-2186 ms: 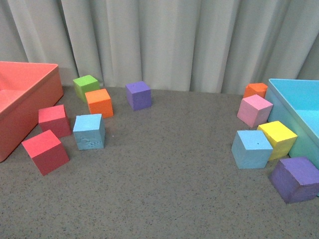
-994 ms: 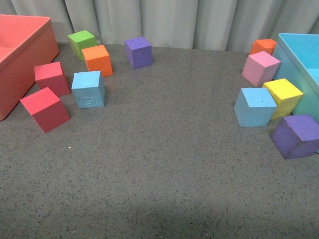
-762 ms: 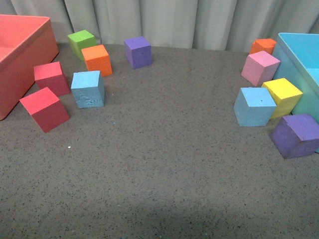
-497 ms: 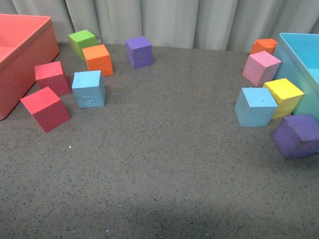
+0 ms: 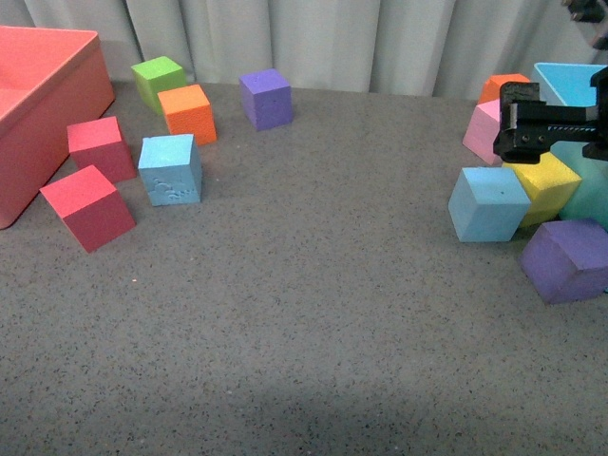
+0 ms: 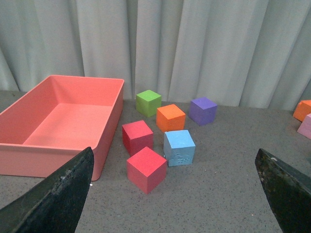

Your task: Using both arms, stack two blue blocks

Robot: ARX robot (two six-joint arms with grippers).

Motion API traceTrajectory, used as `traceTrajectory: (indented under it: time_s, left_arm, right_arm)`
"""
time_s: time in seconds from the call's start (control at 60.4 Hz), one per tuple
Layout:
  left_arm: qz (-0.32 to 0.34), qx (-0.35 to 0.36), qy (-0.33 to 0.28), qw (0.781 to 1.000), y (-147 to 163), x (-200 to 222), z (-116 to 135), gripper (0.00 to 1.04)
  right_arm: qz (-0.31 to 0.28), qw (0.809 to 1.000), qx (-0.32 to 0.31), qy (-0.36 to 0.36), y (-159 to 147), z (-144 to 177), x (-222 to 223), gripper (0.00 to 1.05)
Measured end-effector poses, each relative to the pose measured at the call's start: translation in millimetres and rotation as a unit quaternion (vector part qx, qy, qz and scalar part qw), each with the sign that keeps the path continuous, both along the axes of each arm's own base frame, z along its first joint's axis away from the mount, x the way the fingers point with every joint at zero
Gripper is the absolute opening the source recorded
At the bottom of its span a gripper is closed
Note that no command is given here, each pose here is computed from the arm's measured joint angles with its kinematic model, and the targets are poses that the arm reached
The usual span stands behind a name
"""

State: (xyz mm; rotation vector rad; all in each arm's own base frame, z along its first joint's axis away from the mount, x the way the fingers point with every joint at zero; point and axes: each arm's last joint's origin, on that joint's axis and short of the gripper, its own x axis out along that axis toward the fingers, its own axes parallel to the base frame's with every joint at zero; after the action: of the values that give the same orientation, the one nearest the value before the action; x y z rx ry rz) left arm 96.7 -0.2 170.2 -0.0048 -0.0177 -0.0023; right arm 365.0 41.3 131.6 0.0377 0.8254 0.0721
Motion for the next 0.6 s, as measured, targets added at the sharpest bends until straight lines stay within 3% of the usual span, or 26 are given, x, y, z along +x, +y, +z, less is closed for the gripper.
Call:
traceTrajectory:
  time_s: [0.298, 0.596]
  left_arm:
    - [0.000, 0.000, 0.000, 1.000, 0, 0, 0, 0.98]
    - [0.000, 0.000, 0.000, 1.000, 0, 0, 0, 0.98]
  right_arm:
    - [0.008, 0.997, -0.003, 0.079, 11, -21, 16, 0.95]
    - [0.010, 0.995, -0.006, 0.100, 18, -32, 25, 0.95]
